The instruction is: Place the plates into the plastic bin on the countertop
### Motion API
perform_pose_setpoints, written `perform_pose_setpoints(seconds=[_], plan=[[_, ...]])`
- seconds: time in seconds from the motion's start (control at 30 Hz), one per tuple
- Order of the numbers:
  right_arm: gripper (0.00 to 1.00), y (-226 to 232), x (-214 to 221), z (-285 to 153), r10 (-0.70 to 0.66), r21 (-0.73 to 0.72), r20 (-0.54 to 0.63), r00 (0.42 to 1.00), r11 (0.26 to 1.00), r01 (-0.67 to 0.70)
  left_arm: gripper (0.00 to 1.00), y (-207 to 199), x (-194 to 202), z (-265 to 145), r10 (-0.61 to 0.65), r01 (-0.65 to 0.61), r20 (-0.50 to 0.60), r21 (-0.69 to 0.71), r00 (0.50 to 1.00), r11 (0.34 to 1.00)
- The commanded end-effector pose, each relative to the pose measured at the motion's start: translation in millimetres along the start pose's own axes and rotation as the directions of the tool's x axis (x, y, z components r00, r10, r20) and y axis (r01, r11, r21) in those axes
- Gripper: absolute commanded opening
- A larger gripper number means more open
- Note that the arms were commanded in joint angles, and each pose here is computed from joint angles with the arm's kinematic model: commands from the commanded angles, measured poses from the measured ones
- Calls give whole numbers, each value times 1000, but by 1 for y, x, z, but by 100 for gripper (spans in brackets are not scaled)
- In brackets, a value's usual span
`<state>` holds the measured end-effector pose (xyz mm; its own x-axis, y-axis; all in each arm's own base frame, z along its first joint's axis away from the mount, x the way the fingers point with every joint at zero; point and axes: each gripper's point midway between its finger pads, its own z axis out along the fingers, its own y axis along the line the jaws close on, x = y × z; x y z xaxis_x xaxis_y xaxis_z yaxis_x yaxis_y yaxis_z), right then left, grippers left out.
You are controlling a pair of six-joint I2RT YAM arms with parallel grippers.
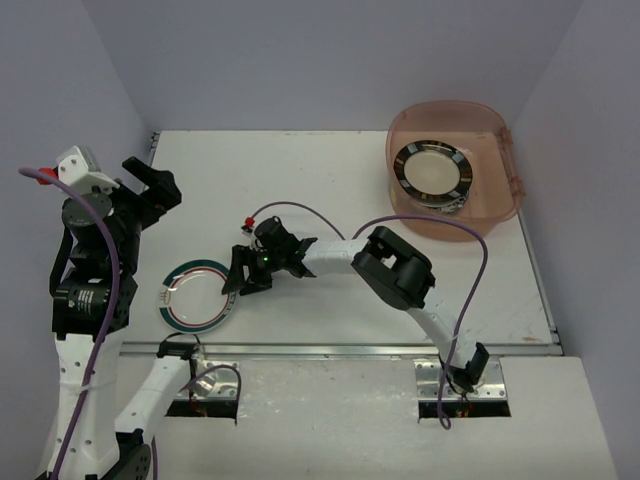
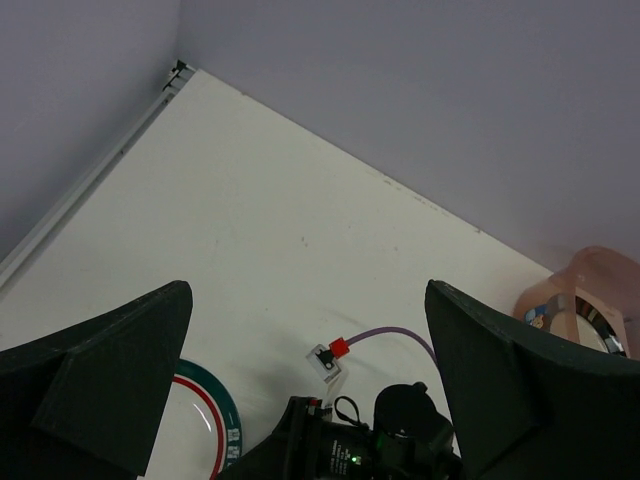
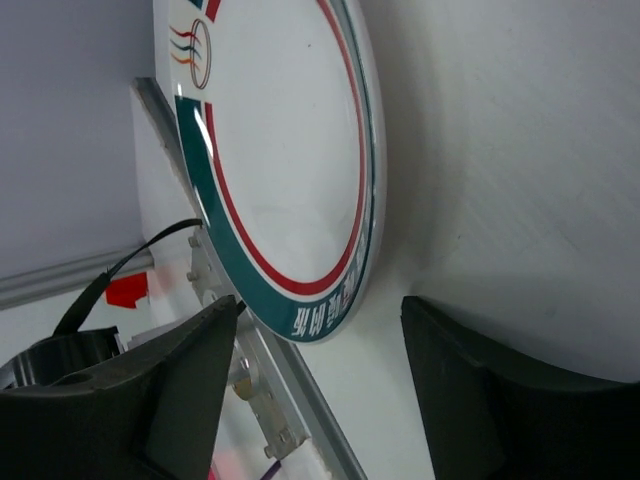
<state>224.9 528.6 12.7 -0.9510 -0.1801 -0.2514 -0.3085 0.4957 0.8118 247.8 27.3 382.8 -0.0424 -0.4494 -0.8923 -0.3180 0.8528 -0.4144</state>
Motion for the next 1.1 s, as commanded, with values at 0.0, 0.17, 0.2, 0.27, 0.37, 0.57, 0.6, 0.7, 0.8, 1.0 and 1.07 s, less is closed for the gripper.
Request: perform_pose_setpoints(seconds=[0.0, 0.17, 0.2, 0.27, 0.37, 0.57, 0.6, 0.7, 0.8, 1.0, 1.07], plan=[[62, -26, -1, 17, 87, 54, 25, 996, 995, -88, 100, -9, -4, 2, 14, -15, 23, 45, 1000, 999], [35, -46, 1, 29, 151, 72, 53, 987, 985, -154, 100, -4, 0, 3, 31, -32, 19, 35, 999, 999], [26, -45, 1, 29, 160, 61, 59, 985, 985, -164, 100, -3, 1, 3, 35, -36, 19, 34, 999, 999], [15, -39, -1, 31, 155, 41, 52, 987, 987, -157, 100, -2, 3, 3, 43, -44, 20, 29, 999, 999], [1, -10, -11, 19, 117, -38, 51, 992, 993, -115, 100, 2, 8, 5, 49, -49, 17, 16, 999, 999], [0, 48, -42, -48, 17, -141, 142, 990, 990, 3, 100, 6, 14, 8, 51, -51, 12, 3, 999, 999], [0, 67, -52, -68, -12, -166, 177, 984, 985, 42, 100, 7, 15, 9, 51, -51, 11, 3, 999, 999], [0, 87, -83, -125, -44, -169, 269, 962, 981, 92, 100, 8, 20, 10, 52, -52, 5, 2, 999, 999], [0, 94, -122, -201, -48, -151, 393, 918, 982, 116, 100, 8, 24, 10, 51, -51, -3, 8, 999, 999], [0, 59, -196, -367, -6, -38, 658, 753, 998, 41, 100, 3, 49, 21, 30, -26, -60, 55, 998, 998], [0, 20, -217, -436, 55, 0, 761, 646, 996, -85, 100, -1, 64, 28, 15, -7, -100, 82, 995, 997]])
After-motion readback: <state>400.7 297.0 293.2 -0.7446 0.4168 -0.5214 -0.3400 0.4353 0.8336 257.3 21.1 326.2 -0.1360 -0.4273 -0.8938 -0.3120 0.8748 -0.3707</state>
